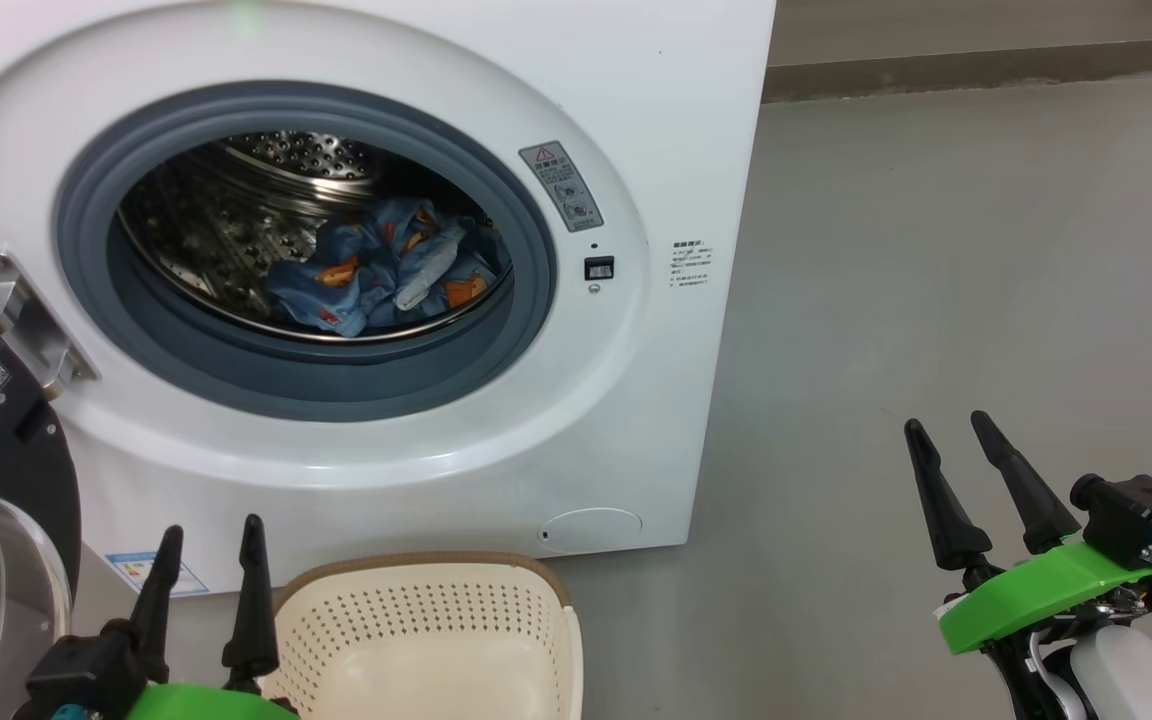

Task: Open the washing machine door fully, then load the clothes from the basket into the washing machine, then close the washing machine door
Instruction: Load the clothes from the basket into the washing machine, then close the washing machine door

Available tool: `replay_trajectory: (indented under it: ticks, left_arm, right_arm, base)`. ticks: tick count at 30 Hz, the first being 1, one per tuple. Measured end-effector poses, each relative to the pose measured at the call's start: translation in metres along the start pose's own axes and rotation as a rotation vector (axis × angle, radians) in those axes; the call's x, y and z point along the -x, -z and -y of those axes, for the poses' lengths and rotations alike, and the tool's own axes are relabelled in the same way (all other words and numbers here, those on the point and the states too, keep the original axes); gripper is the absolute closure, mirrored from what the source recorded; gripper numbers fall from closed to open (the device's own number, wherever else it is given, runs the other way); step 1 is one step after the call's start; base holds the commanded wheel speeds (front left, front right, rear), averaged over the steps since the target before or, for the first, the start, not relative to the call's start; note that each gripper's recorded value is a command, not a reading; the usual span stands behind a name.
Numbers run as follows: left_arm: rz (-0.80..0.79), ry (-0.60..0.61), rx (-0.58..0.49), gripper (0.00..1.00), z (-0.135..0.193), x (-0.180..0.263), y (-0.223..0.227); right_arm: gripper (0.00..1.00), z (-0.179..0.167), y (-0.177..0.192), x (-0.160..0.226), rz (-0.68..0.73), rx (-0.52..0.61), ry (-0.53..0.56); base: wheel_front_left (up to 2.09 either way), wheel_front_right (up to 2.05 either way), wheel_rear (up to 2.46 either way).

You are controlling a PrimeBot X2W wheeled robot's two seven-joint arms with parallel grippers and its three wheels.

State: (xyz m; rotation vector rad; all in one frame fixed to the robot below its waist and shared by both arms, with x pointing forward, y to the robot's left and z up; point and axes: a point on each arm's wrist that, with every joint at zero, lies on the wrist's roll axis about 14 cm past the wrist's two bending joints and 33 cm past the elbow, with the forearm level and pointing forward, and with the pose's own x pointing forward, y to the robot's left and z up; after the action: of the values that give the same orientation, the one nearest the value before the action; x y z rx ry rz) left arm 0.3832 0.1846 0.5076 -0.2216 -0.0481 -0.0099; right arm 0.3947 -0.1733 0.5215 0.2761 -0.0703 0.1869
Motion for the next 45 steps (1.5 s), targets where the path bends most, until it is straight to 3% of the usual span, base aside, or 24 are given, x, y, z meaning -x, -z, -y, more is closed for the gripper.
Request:
replay_trajectory:
  ticks: [33, 45]
  left_arm:
    - [-0.010, 0.000, 0.000, 0.00, -0.0002, -0.0004, 0.0034]
    - [-0.005, 0.000, 0.001, 0.00, -0.0001, -0.0010, 0.0017]
  right_arm:
    - [0.00, 0.0017, 0.0040, 0.0015, -0.013, 0.002, 0.006]
    - [0.00, 0.0021, 0.0045, 0.0016, -0.014, 0.001, 0.008]
  base:
    - [-0.01, 0.01, 0.00]
    - [-1.08, 1.08, 0.00]
